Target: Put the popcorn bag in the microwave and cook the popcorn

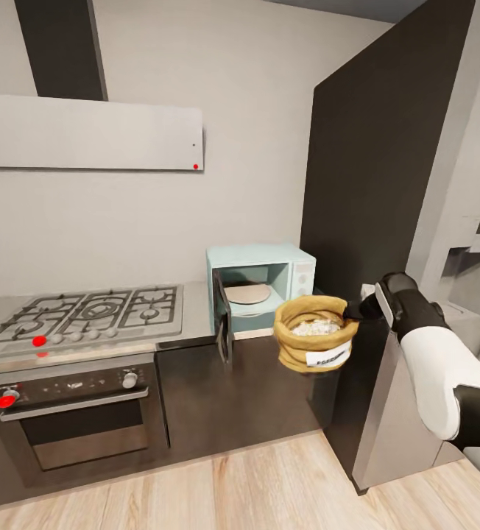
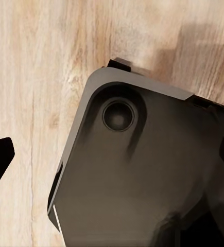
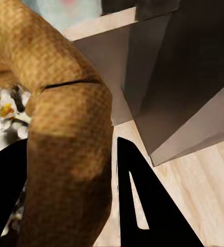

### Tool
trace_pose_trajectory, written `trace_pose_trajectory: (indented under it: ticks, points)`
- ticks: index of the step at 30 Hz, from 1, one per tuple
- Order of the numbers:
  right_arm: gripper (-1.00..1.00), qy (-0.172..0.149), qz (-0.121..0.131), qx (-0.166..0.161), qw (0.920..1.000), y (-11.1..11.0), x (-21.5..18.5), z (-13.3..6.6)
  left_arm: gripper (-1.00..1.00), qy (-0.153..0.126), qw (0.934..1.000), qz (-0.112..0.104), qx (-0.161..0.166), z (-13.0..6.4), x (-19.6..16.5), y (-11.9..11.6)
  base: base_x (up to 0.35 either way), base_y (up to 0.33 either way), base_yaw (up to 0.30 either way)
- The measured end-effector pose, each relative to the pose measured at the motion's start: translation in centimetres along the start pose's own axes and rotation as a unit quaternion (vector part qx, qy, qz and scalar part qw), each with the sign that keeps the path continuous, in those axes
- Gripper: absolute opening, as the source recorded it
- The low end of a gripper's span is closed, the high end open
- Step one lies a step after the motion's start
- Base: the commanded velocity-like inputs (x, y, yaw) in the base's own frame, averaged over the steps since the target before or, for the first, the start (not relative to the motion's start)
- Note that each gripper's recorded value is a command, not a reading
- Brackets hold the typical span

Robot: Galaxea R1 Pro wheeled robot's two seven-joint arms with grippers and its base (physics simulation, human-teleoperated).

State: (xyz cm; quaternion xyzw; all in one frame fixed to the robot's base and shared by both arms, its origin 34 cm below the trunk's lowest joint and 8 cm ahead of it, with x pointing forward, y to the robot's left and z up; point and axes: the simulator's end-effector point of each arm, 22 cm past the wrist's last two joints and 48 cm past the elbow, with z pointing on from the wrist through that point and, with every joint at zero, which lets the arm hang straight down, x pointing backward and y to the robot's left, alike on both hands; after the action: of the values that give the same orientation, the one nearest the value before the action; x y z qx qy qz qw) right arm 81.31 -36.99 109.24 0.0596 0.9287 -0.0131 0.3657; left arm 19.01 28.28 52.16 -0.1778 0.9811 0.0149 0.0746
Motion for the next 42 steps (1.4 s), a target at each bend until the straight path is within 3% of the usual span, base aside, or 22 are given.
trace_pose_trajectory:
  ticks: [3, 6, 10, 12, 14, 15, 20, 29, 33, 42]
  points:
    - [-1.0, -0.037, 0.0, 0.004, 0.9993, -0.3, -2.5, -1.8, 1.0, 0.0, 1.0, 0.0, 0.0, 0.0, 0.0, 0.0, 0.0, 0.0, 0.0]
    - [-1.0, -0.054, 0.0, 0.006, 0.9985, -0.3, -3.7, -2.6, 1.0, 0.0, 1.0, 0.0, 0.0, 0.0, 0.0, 0.0, 0.0, 0.0, 0.0]
    - [-1.0, -0.045, 0.002, 0.003, 0.999, 0.3, -3.0, -2.1, 1.0, 0.0, 1.0, 0.0, 0.0, 0.0, 0.0, 0.0, 0.0, 0.0, 0.0]
    - [-1.0, -0.027, -0.001, 0.001, 0.9996, 1.7, -2.4, -1.3, 1.0, 0.0, 1.0, 0.0, 0.0, 0.0, 0.0, 0.0, 0.0, 0.0, 0.0]
    - [-1.0, -0.029, -0.008, 0.002, 0.9995, 4.6, -3.7, -2.1, 1.0, 0.0, 1.0, 0.0, 0.0, 0.0, 0.0, 0.0, 0.0, 0.0, 0.0]
    - [-1.0, -0.035, 0.0, 0.012, 0.9993, 4.7, -5.0, -2.9, 1.0, 0.0, 1.0, 0.0, 0.0, 0.0, 0.0, 0.0, 0.0, 0.0, 0.0]
    - [-1.0, -0.015, 0.048, 0.013, 0.9987, 4.2, -5.6, -3.4, 1.0, 0.0, 1.0, 0.0, 0.0, 0.0, 0.0, 0.0, 0.0, 0.0, 0.0]
    - [-1.0, -0.006, 0.107, 0.011, 0.9941, 5.9, -5.7, -4.0, 1.0, 0.0, 1.0, 0.0, 0.0, 0.0, 0.0, 0.0, 0.0, 0.0, 0.0]
    - [-1.0, -0.005, 0.104, 0.005, 0.9946, 7.1, -5.6, -4.0, 1.0, 0.0, 1.0, 0.0, 0.0, 0.0, 0.0, 0.0, 0.0, 0.0, 0.0]
    - [-1.0, -0.005, 0.097, 0.009, 0.9952, 7.2, -5.6, -4.1, 1.0, -0.001, 1.0, -0.001, 0.0, 0.0, -0.1, 0.0, 0.0, 0.0, 0.0]
